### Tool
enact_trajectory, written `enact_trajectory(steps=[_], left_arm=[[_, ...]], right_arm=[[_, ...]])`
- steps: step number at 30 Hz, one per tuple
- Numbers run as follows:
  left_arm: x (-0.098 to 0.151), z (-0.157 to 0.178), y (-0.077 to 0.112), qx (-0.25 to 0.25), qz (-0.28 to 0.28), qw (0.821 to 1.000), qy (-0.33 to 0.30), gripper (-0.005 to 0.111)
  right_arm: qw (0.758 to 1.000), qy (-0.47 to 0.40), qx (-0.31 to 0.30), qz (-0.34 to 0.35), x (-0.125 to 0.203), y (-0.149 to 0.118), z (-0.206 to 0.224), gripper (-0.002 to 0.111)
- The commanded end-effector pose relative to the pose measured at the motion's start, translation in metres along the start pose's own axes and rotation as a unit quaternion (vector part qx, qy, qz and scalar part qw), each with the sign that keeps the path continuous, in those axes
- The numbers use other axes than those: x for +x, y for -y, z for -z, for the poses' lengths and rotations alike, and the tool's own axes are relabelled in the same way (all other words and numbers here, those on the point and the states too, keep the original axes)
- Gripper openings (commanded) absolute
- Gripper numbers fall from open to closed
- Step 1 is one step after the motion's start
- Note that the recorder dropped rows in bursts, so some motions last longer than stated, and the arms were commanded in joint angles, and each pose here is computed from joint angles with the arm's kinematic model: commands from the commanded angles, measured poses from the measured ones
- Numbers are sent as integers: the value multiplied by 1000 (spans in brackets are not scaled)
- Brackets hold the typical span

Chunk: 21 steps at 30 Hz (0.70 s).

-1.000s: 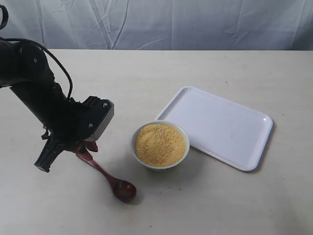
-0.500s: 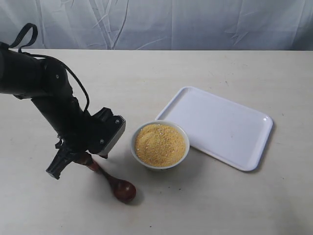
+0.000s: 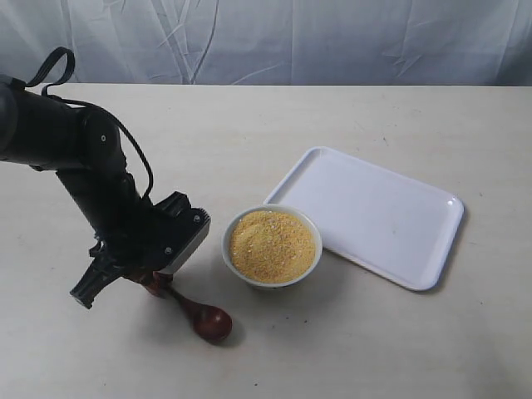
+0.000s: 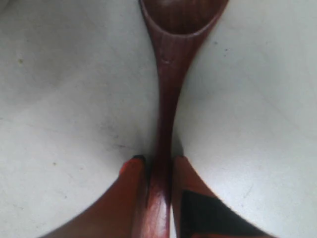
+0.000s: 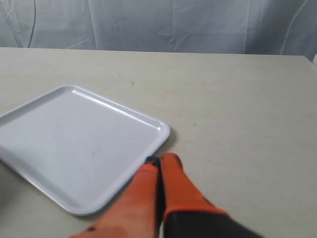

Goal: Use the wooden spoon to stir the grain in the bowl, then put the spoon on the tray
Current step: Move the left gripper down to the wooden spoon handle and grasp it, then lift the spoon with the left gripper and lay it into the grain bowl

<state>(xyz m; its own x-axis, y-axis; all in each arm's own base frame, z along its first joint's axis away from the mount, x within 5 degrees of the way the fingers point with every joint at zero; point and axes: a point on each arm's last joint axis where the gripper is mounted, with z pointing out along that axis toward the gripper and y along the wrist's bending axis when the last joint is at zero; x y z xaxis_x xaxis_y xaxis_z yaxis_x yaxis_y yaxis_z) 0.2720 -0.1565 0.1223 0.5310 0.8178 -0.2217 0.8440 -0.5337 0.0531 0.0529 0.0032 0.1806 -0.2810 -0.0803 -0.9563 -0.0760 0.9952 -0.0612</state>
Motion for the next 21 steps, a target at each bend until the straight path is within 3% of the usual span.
enact_trajectory(steps=[1, 5, 9, 12, 16, 21], left_arm=[[-1, 0, 0, 5, -1, 1000, -1, 2], [0, 10, 2, -3, 9, 1000, -18, 0], [-8, 45, 8, -14, -1, 1000, -24, 0], [-19, 87, 6, -73, 10, 997, -21, 0], [-30, 117, -8, -130, 21, 991, -34, 0], [-53, 104, -41, -134, -3, 986, -96, 0]], right_arm=[[1000, 8, 1, 1, 0, 0, 0, 0], [1000, 8, 1, 1, 0, 0, 0, 0], [1000, 8, 1, 1, 0, 0, 0, 0], [1000, 8, 1, 1, 0, 0, 0, 0], [1000, 8, 1, 1, 0, 0, 0, 0], [1000, 8, 1, 1, 0, 0, 0, 0]])
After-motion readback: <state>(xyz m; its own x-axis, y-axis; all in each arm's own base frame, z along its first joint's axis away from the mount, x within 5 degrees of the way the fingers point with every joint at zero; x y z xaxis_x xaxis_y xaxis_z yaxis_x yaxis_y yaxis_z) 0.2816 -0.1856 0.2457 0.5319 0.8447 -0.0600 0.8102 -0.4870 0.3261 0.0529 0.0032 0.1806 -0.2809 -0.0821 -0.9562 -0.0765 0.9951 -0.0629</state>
